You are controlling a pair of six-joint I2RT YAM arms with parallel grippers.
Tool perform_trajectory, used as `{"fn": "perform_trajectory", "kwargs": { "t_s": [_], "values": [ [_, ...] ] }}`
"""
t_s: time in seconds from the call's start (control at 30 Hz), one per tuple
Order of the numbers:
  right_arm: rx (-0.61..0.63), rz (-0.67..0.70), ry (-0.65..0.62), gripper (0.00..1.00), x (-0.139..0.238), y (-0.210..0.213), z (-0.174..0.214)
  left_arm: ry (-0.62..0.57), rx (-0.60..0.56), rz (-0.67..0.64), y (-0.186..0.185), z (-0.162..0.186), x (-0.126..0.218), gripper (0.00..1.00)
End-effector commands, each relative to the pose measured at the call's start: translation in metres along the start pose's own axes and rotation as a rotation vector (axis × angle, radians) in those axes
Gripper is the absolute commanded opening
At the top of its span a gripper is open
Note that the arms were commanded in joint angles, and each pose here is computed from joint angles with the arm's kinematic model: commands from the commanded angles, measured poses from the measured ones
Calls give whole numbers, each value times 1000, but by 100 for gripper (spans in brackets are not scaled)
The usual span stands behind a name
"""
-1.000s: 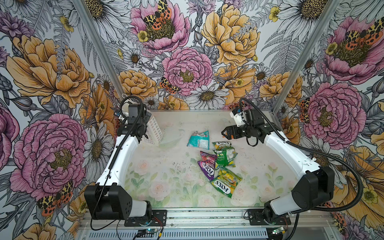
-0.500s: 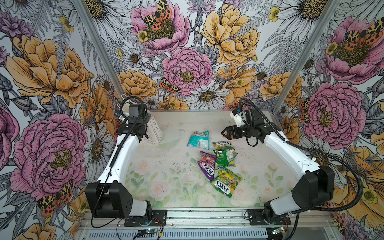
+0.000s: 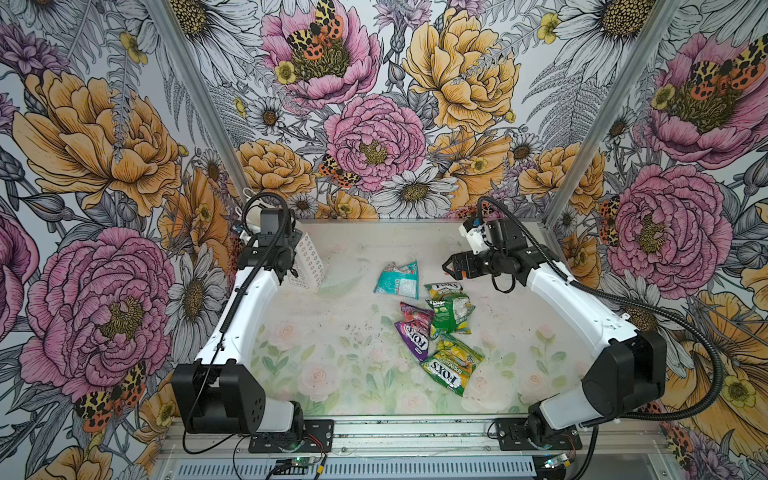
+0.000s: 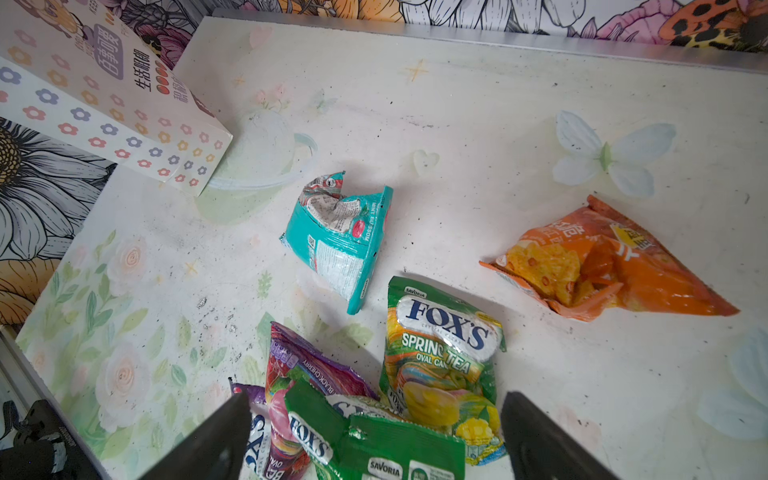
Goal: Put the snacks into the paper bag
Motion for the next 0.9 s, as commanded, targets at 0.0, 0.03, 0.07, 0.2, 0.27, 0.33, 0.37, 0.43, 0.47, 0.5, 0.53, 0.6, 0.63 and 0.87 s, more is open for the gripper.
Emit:
{"fn": "perform_trajectory", "kwargs": {
  "t_s": [0.0, 0.03, 0.07, 0.2, 0.27, 0.33, 0.37, 0.43, 0.47, 0.5, 0.53, 0.6, 0.63, 0.87],
  "values": [
    [19, -20, 2, 95, -6, 1, 1, -19, -3, -4, 1, -1, 5, 72],
    [19, -21, 3, 95, -6, 1, 2, -17, -3, -5, 1, -1, 5, 71],
    [17, -19, 5, 95, -6, 1, 2, -17, -4, -4, 1, 0, 5, 71],
    [18, -17, 6, 95, -7, 0, 2, -17, -3, -6, 1, -1, 4, 67],
    [17, -18, 4, 95, -6, 1, 2, -15, -1, -7, 2, 0, 4, 65],
    [18, -18, 4, 95, -6, 1, 2, -10, -2, -9, 2, 1, 2, 64],
    [16, -17, 5, 95, -6, 0, 3, -8, -1, -12, 3, 1, 2, 63],
    [17, -15, 7, 95, -7, 0, 3, -7, -2, -14, 4, 2, 1, 62],
    [17, -15, 8, 95, -7, 0, 3, -7, 0, -16, 4, 2, 1, 62],
    [17, -14, 9, 95, -7, 0, 3, -6, 0, -16, 4, 2, 1, 62],
    [17, -16, 9, 95, -7, 0, 3, -4, 0, -19, 5, 3, 0, 62],
    [15, -15, 10, 95, -8, -1, 3, -5, 2, -21, 6, 3, 0, 62],
    [16, -14, 10, 95, -8, -1, 3, -5, 3, -22, 6, 4, 0, 62],
    [14, -12, 13, 95, -9, -1, 3, -4, 9, -35, 12, 3, -2, 59]
  ]
}}
Point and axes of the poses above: each gripper's point midway between its finger pads, its own x axis back along the fingers, its own y axis along the line the jaws close on, z = x × y, the point moved 10 cm from there along x, back along the fingers, and after that the axes turned 12 degrees about -x, right-handed, at the moved point
